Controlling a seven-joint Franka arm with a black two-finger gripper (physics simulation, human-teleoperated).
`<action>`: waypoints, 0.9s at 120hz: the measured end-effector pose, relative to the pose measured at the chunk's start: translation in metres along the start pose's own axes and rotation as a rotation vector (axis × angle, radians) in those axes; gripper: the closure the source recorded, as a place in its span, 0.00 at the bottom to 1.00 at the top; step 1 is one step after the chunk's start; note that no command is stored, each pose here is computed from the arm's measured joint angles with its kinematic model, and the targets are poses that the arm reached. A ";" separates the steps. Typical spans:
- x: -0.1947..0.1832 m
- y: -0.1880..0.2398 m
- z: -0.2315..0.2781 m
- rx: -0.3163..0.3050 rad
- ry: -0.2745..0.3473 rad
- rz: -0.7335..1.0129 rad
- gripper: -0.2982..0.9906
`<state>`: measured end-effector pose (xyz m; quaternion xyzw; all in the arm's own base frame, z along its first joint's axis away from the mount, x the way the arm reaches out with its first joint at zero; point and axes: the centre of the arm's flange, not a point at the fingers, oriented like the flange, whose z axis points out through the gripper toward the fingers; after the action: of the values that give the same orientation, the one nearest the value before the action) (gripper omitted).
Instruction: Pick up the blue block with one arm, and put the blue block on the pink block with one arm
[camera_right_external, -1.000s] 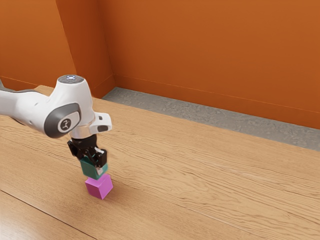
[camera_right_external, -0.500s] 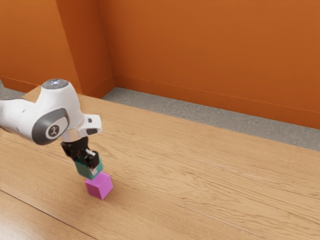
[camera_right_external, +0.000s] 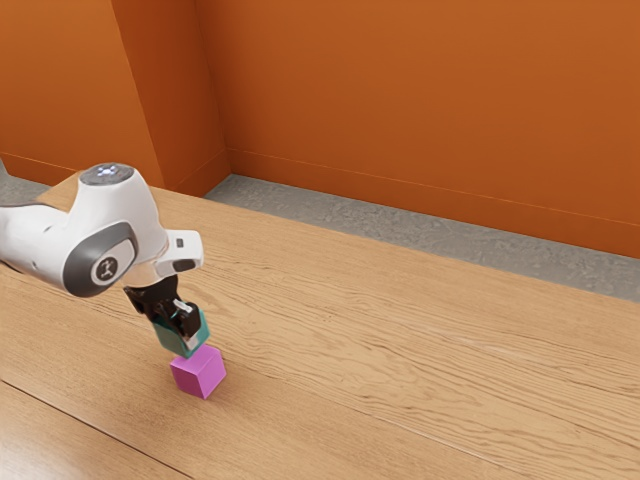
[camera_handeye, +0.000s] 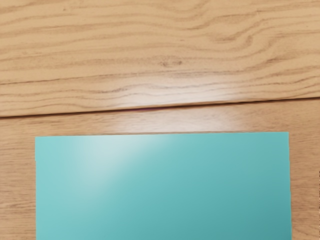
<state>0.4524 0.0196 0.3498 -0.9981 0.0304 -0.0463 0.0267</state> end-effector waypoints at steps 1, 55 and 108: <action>0.000 0.000 0.000 0.000 0.000 -0.001 0.50; 0.002 0.005 0.001 0.001 0.003 -0.072 0.50; -0.010 0.003 -0.003 -0.001 -0.008 -0.155 0.50</action>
<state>0.4417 0.0174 0.3512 -0.9976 -0.0472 -0.0444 0.0228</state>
